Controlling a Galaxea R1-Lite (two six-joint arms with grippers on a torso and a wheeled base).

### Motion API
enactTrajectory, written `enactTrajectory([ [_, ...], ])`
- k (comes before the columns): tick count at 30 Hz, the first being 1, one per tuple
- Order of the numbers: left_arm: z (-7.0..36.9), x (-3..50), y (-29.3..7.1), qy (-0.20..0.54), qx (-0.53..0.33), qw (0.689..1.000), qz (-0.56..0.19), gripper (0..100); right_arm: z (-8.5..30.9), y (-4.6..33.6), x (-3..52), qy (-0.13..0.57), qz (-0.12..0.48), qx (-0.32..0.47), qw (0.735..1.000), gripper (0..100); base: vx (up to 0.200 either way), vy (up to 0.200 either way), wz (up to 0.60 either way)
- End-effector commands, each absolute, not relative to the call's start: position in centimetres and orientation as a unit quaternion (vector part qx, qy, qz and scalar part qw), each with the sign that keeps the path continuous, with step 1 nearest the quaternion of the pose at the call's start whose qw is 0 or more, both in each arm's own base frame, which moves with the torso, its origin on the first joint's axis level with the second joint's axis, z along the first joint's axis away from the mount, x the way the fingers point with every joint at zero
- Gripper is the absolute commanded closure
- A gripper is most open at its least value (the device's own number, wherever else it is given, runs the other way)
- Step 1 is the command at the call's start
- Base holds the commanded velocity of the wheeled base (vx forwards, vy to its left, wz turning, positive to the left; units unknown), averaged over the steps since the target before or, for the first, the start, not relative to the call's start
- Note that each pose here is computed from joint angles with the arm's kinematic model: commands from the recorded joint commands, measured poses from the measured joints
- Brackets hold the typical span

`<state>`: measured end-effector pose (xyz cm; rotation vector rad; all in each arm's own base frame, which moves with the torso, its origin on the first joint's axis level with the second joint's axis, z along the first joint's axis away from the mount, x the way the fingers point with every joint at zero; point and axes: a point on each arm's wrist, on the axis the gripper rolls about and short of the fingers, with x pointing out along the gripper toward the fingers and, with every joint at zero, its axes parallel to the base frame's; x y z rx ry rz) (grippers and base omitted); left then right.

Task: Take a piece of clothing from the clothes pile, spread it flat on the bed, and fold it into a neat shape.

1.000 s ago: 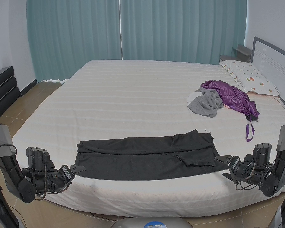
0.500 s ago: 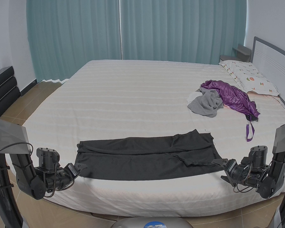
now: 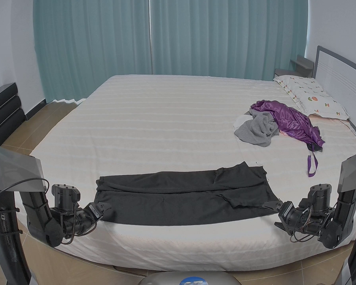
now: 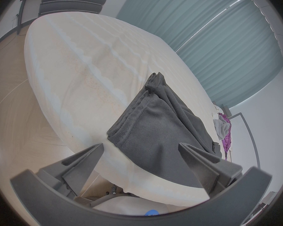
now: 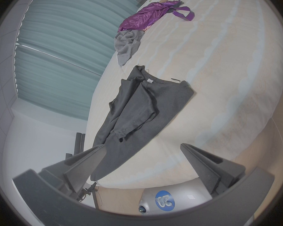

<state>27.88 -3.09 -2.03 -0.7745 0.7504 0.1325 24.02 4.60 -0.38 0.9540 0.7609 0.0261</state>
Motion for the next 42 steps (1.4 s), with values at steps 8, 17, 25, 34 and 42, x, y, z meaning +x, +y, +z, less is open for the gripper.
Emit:
enactTrajectory([
  [8,-2.5,28.2,-3.3,0.359,-0.367,0.856,0.063,0,-0.9,4.7,24.0,0.366,0.009,0.446,0.817,0,0.000,0.000,0.00],
  [17,-2.8,28.7,-3.6,0.351,-0.358,0.862,0.081,0,-0.9,4.7,24.0,0.365,0.010,0.446,0.817,0,0.000,0.000,0.00],
  [25,-1.8,28.8,-3.6,0.326,-0.388,0.856,0.099,0,-0.8,4.7,24.0,0.365,0.010,0.446,0.817,0,0.000,0.000,0.00],
  [34,0.2,26.4,-4.3,0.335,-0.384,0.857,0.077,0,-0.9,4.7,24.0,0.366,0.009,0.446,0.817,0,0.000,0.000,0.00],
  [42,-0.6,27.4,-4.4,0.335,-0.382,0.857,0.082,0,-0.9,4.7,24.0,0.367,0.010,0.446,0.817,0,0.000,0.000,0.00],
])
